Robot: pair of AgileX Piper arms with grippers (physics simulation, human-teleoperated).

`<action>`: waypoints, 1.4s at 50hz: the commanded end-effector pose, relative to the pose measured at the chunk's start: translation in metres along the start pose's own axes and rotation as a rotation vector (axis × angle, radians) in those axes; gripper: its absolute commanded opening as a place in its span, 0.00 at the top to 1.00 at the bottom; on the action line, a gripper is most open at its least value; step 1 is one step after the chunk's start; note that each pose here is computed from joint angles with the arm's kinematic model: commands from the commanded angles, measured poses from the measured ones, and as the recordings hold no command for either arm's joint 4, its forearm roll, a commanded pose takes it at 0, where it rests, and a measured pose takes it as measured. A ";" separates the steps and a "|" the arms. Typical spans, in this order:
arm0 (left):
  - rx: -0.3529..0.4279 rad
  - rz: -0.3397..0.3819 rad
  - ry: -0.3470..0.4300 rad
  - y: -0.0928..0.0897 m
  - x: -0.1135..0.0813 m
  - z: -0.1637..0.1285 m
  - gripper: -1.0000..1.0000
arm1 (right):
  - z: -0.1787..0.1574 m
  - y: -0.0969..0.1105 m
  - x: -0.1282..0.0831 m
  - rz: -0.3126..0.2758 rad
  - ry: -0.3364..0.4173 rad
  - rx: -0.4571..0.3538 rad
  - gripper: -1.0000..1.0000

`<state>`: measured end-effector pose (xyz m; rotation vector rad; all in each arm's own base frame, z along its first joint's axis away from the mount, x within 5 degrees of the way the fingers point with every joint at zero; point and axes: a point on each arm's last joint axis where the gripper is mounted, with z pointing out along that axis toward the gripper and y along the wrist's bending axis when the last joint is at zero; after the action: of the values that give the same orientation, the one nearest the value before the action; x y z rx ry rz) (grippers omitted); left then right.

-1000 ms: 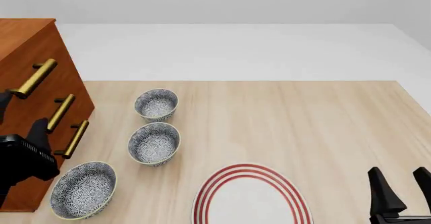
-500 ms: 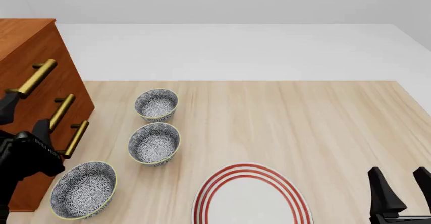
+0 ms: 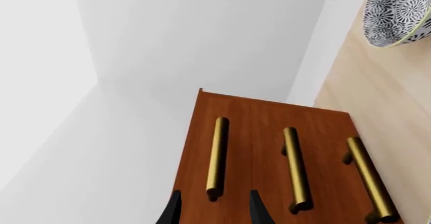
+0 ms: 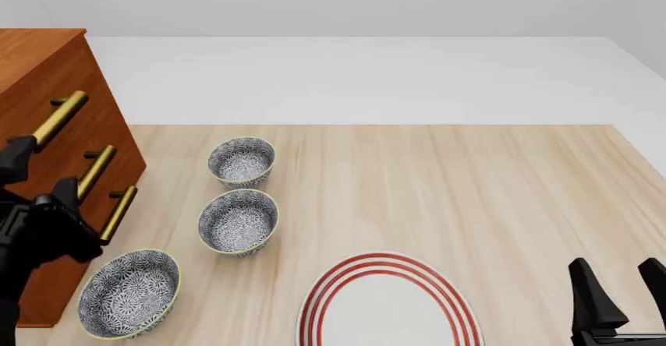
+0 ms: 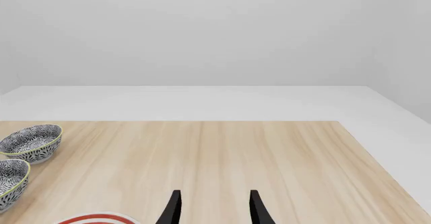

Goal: Open the top drawer of the cabinet.

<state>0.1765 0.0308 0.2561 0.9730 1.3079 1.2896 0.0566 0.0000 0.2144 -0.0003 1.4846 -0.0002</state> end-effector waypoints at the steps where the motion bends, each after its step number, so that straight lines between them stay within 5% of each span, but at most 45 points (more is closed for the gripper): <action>1: -0.004 0.018 -0.001 0.004 0.000 0.006 0.00 | 0.000 0.000 0.000 0.000 0.000 0.000 0.00; 70: 0.011 0.025 0.075 0.005 0.015 0.036 0.00 | 0.000 0.000 0.000 0.000 0.000 0.000 0.00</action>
<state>0.2055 0.0491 0.2631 0.9633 1.3554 1.3428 0.0566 0.0000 0.2144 -0.0003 1.4846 -0.0002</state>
